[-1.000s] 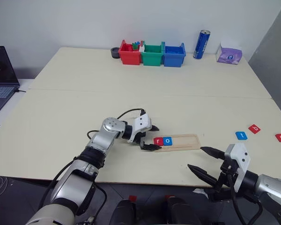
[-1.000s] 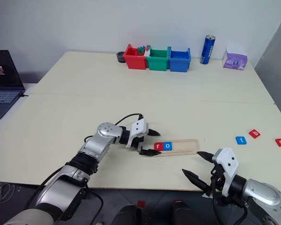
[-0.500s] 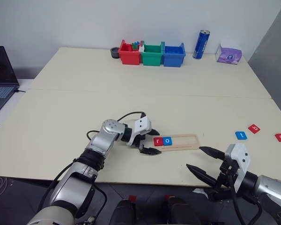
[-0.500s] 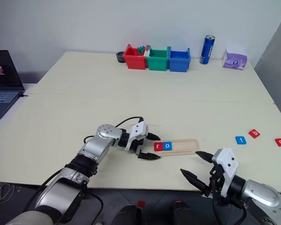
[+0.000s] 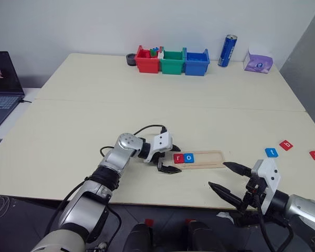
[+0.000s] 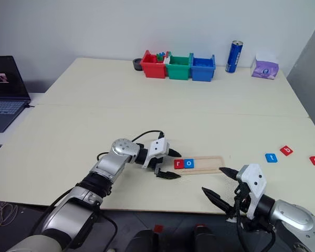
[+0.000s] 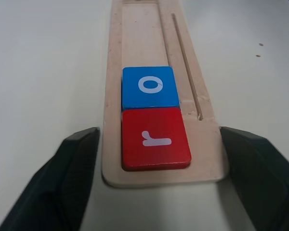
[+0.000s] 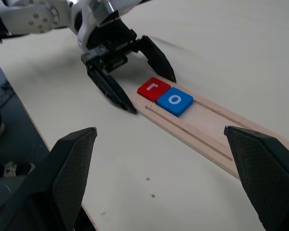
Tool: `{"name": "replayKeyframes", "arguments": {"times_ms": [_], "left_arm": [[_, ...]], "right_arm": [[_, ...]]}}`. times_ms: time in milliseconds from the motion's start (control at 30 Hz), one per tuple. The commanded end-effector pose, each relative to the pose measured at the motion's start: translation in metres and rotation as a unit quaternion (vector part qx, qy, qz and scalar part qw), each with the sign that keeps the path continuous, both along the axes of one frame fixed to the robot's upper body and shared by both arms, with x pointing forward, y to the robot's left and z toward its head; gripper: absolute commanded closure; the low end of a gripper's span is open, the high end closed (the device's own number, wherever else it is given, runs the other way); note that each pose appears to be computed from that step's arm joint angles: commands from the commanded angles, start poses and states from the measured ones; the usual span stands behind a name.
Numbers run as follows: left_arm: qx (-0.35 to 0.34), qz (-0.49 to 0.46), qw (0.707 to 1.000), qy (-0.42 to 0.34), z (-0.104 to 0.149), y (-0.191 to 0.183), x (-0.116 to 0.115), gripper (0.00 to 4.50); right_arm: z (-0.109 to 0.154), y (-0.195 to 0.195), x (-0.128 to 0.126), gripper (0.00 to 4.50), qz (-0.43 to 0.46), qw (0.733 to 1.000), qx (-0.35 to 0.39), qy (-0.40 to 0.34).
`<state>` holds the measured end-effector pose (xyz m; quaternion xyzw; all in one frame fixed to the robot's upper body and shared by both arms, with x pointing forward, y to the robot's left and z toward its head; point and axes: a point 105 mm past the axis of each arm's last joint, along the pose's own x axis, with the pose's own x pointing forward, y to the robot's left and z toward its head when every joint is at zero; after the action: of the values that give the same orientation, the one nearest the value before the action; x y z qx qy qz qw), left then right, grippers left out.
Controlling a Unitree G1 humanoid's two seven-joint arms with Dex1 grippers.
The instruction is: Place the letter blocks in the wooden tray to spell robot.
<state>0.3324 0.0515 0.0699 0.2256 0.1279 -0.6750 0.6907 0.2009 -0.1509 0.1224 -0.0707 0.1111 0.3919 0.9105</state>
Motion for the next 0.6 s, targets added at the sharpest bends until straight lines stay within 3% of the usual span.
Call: {"name": "replayKeyframes", "arguments": {"times_ms": [33, 333, 600], "left_arm": [[0.026, -0.012, 0.999, 0.018, -0.014, 0.000, -0.005, 1.12], [0.017, -0.032, 0.999, 0.015, -0.008, -0.004, -0.007, 1.12], [0.005, -0.062, 0.998, 0.019, 0.001, -0.030, -0.013, 1.12]], "right_arm": [[0.009, -0.017, 0.004, 0.00, -0.004, 0.999, -0.032, -0.026], [0.019, -0.034, 0.006, 0.00, 0.007, 0.998, -0.053, -0.026], [0.017, -0.049, -0.003, 0.00, -0.002, 0.996, -0.086, -0.009]]}}
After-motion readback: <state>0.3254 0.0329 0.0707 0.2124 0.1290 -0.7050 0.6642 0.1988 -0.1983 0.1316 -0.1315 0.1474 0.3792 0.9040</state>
